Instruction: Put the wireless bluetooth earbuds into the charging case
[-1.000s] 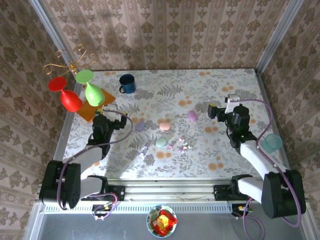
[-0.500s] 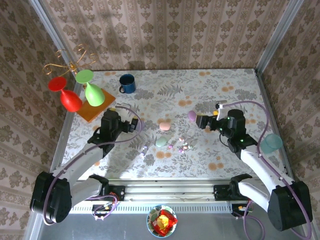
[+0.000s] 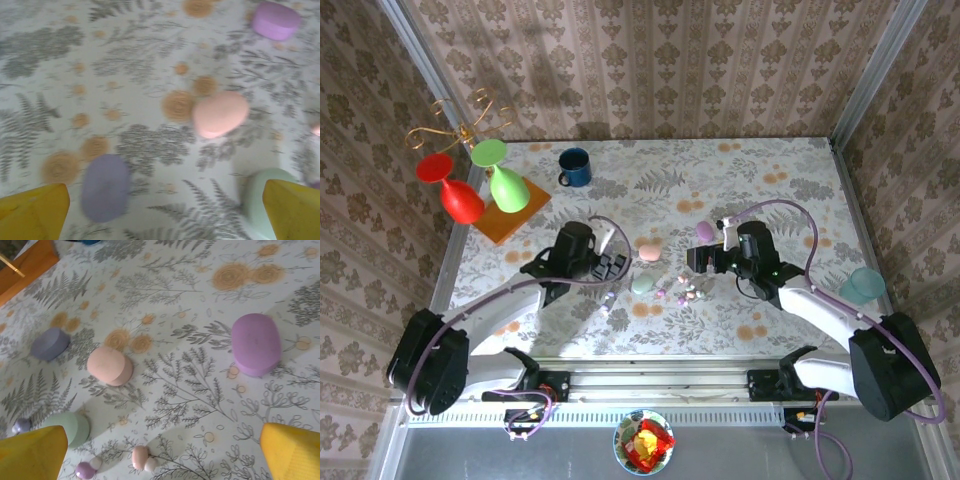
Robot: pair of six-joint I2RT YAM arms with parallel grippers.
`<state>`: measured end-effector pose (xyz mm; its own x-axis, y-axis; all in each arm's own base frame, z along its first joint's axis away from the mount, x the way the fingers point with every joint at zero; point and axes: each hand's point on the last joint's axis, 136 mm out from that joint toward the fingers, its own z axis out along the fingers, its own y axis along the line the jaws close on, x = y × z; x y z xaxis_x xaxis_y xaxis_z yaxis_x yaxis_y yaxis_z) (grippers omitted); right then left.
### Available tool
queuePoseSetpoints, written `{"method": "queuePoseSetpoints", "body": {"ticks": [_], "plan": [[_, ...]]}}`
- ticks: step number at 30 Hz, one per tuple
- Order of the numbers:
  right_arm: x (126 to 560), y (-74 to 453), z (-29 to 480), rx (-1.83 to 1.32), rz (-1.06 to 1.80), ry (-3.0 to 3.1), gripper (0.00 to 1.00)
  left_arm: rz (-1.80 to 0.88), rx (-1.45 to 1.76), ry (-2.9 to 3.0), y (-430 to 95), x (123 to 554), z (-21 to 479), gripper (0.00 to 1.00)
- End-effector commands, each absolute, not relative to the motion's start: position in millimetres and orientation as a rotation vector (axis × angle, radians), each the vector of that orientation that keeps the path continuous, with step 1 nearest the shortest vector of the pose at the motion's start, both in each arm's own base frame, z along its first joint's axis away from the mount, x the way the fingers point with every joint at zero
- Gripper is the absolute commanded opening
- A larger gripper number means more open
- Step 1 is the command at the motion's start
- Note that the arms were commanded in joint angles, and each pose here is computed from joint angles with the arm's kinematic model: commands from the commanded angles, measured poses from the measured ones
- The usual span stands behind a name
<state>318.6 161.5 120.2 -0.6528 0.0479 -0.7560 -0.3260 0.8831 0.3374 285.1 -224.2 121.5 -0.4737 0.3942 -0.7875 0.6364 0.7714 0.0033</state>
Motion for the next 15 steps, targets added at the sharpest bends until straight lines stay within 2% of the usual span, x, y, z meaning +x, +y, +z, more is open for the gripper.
{"method": "queuePoseSetpoints", "body": {"ticks": [1, 8, 15], "plan": [[328.1, 147.5, 123.5, -0.066, 0.506, 2.223, 1.0, -0.468, 0.812, 2.14, -245.5, 269.5, 109.4, 1.0], [321.3, 140.7, 127.6, -0.005, 0.552, 2.17, 1.0, -0.522, 0.948, 2.173, -269.0, 253.2, 72.7, 1.0], [320.1, 139.8, 124.2, -0.034, 0.557, 2.177, 1.0, -0.619, 1.042, 2.165, -287.1, 237.9, 49.1, 0.95]]}}
